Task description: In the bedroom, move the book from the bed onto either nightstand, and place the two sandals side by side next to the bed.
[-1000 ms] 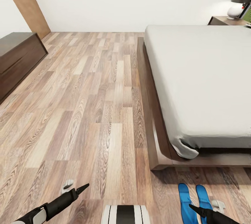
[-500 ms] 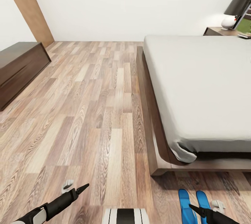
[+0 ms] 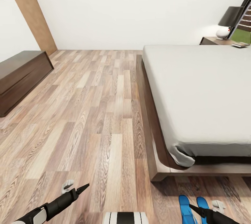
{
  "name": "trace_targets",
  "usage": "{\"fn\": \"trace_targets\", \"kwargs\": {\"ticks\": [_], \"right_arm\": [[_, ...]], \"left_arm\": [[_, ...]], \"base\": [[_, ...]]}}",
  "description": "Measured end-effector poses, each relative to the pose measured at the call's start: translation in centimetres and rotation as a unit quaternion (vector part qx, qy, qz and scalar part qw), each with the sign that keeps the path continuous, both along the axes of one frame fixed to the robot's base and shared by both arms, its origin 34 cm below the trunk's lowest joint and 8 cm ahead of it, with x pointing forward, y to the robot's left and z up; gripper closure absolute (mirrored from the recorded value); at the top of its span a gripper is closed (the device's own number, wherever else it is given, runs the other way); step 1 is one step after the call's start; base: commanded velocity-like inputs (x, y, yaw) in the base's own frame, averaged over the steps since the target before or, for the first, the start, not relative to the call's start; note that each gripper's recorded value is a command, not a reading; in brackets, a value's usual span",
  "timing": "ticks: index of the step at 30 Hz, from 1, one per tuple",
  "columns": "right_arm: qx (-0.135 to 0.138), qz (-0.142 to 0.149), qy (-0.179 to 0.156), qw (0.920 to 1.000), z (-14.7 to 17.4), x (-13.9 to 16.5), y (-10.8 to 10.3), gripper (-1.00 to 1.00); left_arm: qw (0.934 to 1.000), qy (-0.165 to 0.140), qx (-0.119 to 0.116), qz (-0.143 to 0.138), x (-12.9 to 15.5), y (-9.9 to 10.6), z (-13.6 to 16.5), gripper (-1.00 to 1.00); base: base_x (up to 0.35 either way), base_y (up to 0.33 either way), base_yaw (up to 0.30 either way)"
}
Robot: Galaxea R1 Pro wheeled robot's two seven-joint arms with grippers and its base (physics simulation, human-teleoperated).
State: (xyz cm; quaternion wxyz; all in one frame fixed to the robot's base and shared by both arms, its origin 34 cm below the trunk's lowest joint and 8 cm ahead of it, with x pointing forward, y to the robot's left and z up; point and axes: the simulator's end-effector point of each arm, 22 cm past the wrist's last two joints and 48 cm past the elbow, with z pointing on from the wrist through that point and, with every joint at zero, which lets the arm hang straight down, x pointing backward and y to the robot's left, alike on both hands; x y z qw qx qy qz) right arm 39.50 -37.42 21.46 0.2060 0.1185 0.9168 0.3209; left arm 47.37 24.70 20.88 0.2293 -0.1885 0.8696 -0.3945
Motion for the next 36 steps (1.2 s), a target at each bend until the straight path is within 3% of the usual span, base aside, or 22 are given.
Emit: {"fn": "trace_targets", "kwargs": {"ticks": [7, 14, 18, 23, 29, 36], "right_arm": [[-0.003, 0.000, -0.007, 1.0000, 0.5, 0.3, 0.3, -1.00], [0.000, -0.017, 0.015, 0.9997, -2.3, -0.4, 7.9, -1.00], [-0.015, -0.019, 0.027, 0.9993, -3.4, -0.7, 10.7, -1.00], [-0.030, 0.005, 0.031, 0.9990, -3.6, -1.1, 12.0, -1.00], [-0.038, 0.021, 0.025, 0.9988, -3.2, -0.9, 12.4, -1.00], [-0.045, 0.020, 0.013, 0.9987, -2.4, -0.1, 12.2, -1.00]], "left_arm": [[0.9999, -0.012, 0.000, 0.000, 0.8, -0.6, 1.0, -1.00], [0.9995, 0.002, 0.031, 0.003, 1.0, -1.6, 0.4, -1.00], [0.9989, 0.012, 0.045, -0.009, 0.8, -3.7, -0.1, -1.00], [0.9964, 0.026, 0.074, -0.032, 0.0, -5.1, -0.7, -1.00], [0.9898, 0.041, 0.127, -0.049, -2.2, -4.4, -2.0, -1.00], [0.9874, 0.027, 0.148, -0.048, -2.9, -4.0, -1.8, -1.00]], "base": [[0.000, 0.000, 0.000], [0.000, 0.000, 0.000], [0.000, 0.000, 0.000], [0.000, 0.000, 0.000], [0.000, 0.000, 0.000], [0.000, 0.000, 0.000]]}}
